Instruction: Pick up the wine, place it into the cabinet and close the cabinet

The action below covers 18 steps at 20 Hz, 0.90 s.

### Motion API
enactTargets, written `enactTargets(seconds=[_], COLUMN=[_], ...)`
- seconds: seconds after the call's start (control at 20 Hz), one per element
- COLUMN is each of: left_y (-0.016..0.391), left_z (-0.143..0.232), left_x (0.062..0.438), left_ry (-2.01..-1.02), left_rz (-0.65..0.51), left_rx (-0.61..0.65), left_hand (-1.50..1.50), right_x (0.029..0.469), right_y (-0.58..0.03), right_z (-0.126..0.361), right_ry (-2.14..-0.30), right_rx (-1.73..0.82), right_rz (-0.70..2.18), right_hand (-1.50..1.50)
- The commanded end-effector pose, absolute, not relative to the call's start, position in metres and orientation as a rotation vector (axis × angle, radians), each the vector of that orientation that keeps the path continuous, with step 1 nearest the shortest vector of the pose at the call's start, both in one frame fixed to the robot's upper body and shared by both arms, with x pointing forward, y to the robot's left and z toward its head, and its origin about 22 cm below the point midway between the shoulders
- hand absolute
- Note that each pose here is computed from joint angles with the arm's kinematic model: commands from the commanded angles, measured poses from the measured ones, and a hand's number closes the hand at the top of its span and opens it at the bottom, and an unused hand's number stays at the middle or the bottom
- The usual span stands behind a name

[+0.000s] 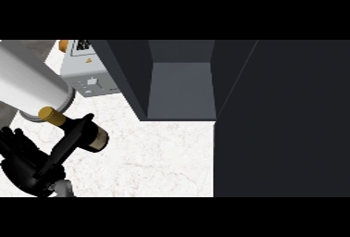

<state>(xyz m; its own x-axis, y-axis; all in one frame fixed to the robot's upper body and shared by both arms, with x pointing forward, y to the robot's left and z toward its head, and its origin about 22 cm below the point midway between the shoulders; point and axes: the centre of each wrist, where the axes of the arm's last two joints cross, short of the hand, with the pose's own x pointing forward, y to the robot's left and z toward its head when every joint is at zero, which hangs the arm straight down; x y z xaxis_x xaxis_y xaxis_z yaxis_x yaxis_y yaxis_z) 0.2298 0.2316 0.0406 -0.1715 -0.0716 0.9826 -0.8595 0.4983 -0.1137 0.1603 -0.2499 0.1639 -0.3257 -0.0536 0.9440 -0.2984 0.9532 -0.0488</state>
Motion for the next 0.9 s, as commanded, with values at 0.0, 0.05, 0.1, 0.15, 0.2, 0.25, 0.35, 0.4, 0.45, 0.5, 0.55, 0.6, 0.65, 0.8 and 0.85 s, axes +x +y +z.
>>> enactTargets(seconds=[0.0, 0.05, 0.1, 0.15, 0.2, 0.25, 0.35, 0.4, 0.45, 0.5, 0.55, 0.6, 0.65, 0.8, 0.85], left_y=[0.245, 0.232, 0.253, 0.236, 0.241, 0.245, 0.255, 0.258, 0.241, 0.249, 0.243, 0.265, 0.247, 0.244, 0.258], left_z=[0.025, 0.008, 0.007, 0.010, 0.009, -0.006, -0.013, -0.010, -0.017, -0.019, -0.018, -0.042, -0.028, -0.050, -0.046], left_x=[0.223, 0.230, 0.217, 0.229, 0.220, 0.220, 0.216, 0.221, 0.215, 0.221, 0.233, 0.201, 0.225, 0.208, 0.217], left_ry=[-1.588, -1.548, -1.549, -1.557, -1.551, -1.544, -1.550, -1.537, -1.540, -1.538, -1.532, -1.533, -1.542, -1.517, -1.518], left_rz=[0.888, 0.881, 0.892, 0.862, 0.877, 0.863, 0.871, 0.888, 0.881, 0.863, 0.867, 0.871, 0.862, 0.871, 0.878], left_rx=[0.835, 0.852, 0.835, 0.826, 0.831, 0.832, 0.798, 0.816, 0.839, 0.816, 0.806, 0.810, 0.803, 0.796, 0.796], left_hand=[-1.50, -1.50, -1.50, -1.50, -1.50, -1.50, -1.50, -1.50, -1.50, -1.50, -1.50, -1.50, -1.50, -1.50, -1.50], right_x=[0.138, 0.147, 0.144, 0.145, 0.164, 0.152, 0.160, 0.153, 0.153, 0.155, 0.138, 0.153, 0.177, 0.161, 0.156], right_y=[-0.247, -0.254, -0.241, -0.246, -0.243, -0.235, -0.249, -0.261, -0.234, -0.247, -0.258, -0.253, -0.242, -0.238, -0.240], right_z=[0.166, 0.165, 0.152, 0.159, 0.153, 0.174, 0.162, 0.169, 0.172, 0.173, 0.165, 0.161, 0.177, 0.164, 0.170], right_ry=[-1.899, -1.910, -1.909, -1.894, -1.897, -1.923, -1.907, -1.904, -1.915, -1.904, -1.901, -1.911, -1.902, -1.914, -1.907], right_rx=[0.266, 0.270, 0.279, 0.283, 0.284, 0.288, 0.281, 0.270, 0.286, 0.283, 0.264, 0.283, 0.271, 0.273, 0.269], right_rz=[0.252, 0.260, 0.260, 0.256, 0.243, 0.235, 0.234, 0.275, 0.268, 0.243, 0.274, 0.253, 0.272, 0.249, 0.238], right_hand=[-1.50, -1.50, -1.50, -1.50, -1.50, -1.50, -1.50, -1.50, -1.50, -1.50, -1.50, -1.50, -1.50, -1.50, -1.50])
